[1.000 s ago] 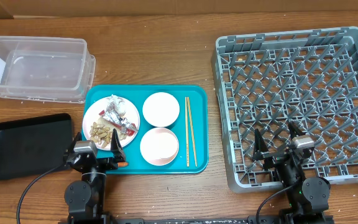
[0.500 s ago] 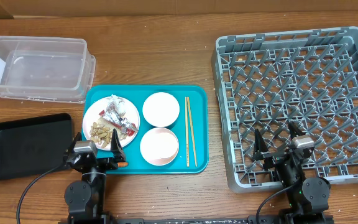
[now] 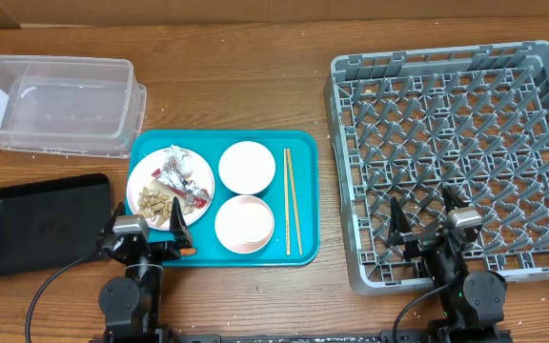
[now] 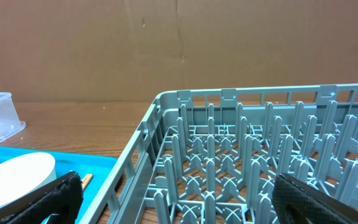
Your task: Sort waste into correct bins and load items into the dishwasher
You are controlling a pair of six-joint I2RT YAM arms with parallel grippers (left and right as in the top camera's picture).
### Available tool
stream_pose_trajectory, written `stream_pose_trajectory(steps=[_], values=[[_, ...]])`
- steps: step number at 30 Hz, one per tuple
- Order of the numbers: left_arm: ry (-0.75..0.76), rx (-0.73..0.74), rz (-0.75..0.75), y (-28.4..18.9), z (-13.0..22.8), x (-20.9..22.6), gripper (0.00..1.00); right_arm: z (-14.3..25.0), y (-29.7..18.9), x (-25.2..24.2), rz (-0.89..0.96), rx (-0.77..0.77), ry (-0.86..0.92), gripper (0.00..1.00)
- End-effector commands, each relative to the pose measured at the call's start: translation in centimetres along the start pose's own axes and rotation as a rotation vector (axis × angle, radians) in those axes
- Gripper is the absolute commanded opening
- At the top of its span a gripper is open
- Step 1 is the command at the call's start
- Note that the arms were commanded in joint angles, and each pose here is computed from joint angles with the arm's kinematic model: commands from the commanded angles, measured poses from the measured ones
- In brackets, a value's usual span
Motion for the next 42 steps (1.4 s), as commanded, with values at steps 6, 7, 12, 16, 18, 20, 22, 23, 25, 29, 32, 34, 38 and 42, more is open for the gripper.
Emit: stream_pose_trajectory(steps=[6,7,12,16,18,20,22,23,25,29,32,34,38,42], values=[[-0.06,-0.005,-0.014,0.0,0.1,0.2,1.0,0.2,0.0,0.1,-0.013,-0.005,0.041,1.0],[-0.09,-0.005,-0.013,0.0,0.1,0.2,1.0,0.2,0.0,0.1,-0.009,-0.005,0.064,1.0],[-0.143,0.015,0.03,-0.1,0.0,-0.2,1.0,0.1,0.0,0.0,-0.001,-0.004,0.136,1.0],[-0.144,0.051,0.024,-0.5,-0.5,-0.4,1.0,-0.5,-0.4,0.1,0.002,0.032,0.182,1.0],[-0.144,0.07,0.018,-0.9,-1.0,-0.6,1.0,-1.2,-0.7,0.1,0.003,0.039,0.193,1.0],[-0.137,0.078,0.015,-1.4,-2.0,-0.8,1.0,-2.3,-1.0,0.1,0.002,0.036,0.192,1.0],[-0.137,0.084,0.013,-2.0,-2.9,-1.0,1.0,-3.5,-1.3,0.1,0.002,0.032,0.192,1.0],[-0.138,0.088,0.012,-2.2,-3.3,-1.1,1.0,-4.1,-1.5,0.1,0.002,0.035,0.192,1.0],[-0.139,0.105,0.006,-2.6,-4.1,-1.3,1.0,-5.1,-1.6,0.1,0.003,0.052,0.194,1.0],[-0.141,0.169,-0.014,-3.1,-5.6,-1.7,1.0,-7.2,-1.7,0.1,0.01,0.123,0.201,1.0],[-0.13,0.232,-0.031,-3.0,-7.1,-2.1,1.0,-8.8,-1.3,0.1,0.015,0.188,0.207,1.0],[-0.114,0.278,-0.042,-2.7,-8.1,-2.3,1.0,-9.8,-1.0,0.0,0.019,0.237,0.211,1.0],[-0.114,0.386,-0.072,-1.7,-10.7,-2.9,1.0,-11.8,-0.2,-0.1,0.03,0.362,0.218,1.0],[-0.082,0.529,-0.103,-0.5,-13.1,-3.4,1.0,-13.3,0.8,-0.2,0.042,0.513,0.23,1.0]])
Point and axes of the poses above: each gripper's point midway between its finger pads, its own y axis out along the fingers, its own x axis along the line the jaws close on, z = x × y, the point moved 9 cm from there along -y, back along the fingers, and after that the axes turned 6 degrees about -y, right-handed, at the moved point
